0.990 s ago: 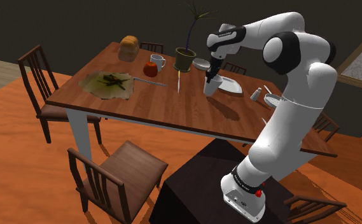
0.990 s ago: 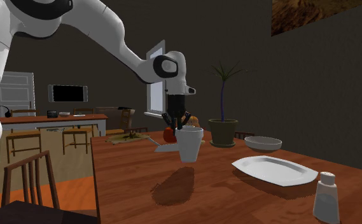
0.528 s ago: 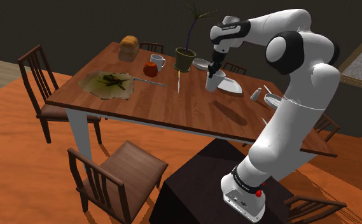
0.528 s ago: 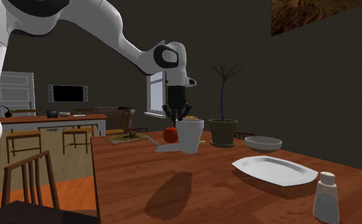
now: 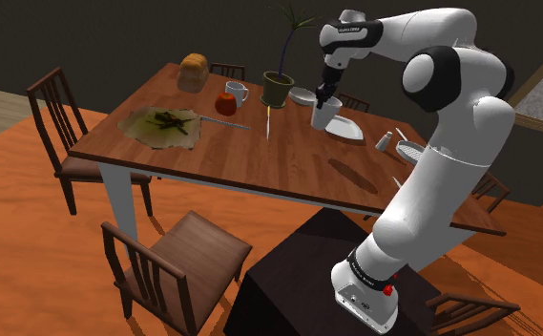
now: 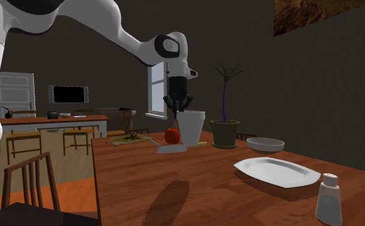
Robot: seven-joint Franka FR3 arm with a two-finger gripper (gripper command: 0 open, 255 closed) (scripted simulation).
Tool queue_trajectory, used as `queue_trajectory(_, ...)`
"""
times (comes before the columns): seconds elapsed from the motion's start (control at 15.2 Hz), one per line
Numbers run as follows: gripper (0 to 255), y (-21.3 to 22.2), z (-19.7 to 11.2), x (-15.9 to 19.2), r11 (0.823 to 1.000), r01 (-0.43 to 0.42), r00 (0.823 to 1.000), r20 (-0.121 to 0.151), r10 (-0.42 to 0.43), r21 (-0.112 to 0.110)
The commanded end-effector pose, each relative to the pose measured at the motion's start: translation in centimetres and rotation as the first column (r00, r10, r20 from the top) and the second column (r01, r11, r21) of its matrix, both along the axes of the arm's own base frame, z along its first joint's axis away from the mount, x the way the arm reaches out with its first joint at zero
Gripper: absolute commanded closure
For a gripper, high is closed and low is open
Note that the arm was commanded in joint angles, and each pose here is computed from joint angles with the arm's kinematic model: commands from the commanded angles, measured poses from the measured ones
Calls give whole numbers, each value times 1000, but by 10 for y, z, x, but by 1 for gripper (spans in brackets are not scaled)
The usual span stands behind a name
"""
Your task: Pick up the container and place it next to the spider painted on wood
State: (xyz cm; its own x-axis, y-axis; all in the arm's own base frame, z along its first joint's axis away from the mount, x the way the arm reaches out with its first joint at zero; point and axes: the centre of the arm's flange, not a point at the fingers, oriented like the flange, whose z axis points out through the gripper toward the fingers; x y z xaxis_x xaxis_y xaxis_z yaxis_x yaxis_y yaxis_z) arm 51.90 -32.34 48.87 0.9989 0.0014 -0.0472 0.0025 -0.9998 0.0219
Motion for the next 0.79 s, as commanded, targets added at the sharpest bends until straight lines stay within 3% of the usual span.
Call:
queue_trajectory(0.0, 255, 0, 12, 1, 1000, 0, 1000, 0, 0, 0)
queue_trajectory(0.73, 255, 0, 70, 1, 1000, 0, 1000, 0, 0, 0)
